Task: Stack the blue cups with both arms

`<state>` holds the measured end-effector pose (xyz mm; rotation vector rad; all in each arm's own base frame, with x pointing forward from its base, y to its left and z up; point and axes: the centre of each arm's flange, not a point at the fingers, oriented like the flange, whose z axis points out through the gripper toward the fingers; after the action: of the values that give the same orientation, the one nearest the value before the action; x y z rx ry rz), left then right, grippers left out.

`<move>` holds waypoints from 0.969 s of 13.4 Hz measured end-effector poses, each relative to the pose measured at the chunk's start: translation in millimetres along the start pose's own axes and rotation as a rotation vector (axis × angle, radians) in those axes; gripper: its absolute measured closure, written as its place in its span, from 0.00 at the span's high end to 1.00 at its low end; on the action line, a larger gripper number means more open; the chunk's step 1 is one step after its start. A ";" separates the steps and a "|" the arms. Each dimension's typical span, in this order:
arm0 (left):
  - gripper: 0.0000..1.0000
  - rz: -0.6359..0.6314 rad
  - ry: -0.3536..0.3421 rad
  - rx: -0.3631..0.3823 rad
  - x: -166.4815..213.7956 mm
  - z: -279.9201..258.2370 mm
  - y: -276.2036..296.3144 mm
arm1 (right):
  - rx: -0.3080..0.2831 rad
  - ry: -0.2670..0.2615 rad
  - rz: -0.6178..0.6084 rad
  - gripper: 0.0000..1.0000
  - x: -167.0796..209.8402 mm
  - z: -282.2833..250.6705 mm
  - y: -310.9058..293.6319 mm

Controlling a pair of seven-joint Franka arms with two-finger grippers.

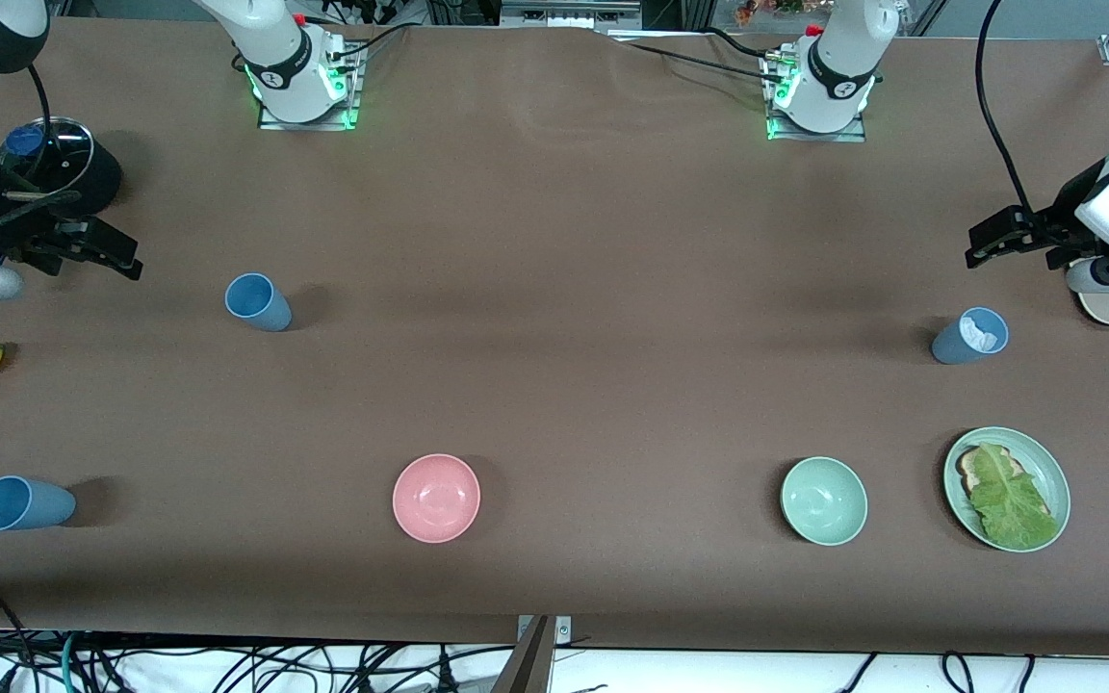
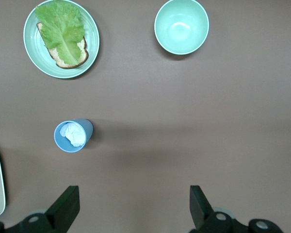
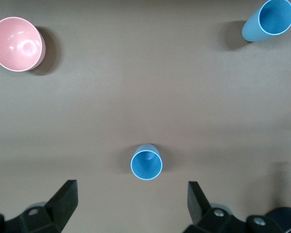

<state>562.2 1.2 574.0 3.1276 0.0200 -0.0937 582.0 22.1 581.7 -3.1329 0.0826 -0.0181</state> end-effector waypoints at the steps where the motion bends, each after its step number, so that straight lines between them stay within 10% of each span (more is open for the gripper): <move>1: 1.00 0.000 0.000 0.000 0.0 0.0 -0.3 | 0.000 0.000 0.000 1.00 0.0 0.0 0.0; 13: 1.00 -0.011 0.000 -0.001 0.2 0.2 -6.2 | 0.000 -0.001 0.000 1.00 1.0 1.6 -0.3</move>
<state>562.3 7.4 573.7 3.1272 0.0374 -0.0944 583.0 22.4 580.1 -3.1328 0.0823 -0.0169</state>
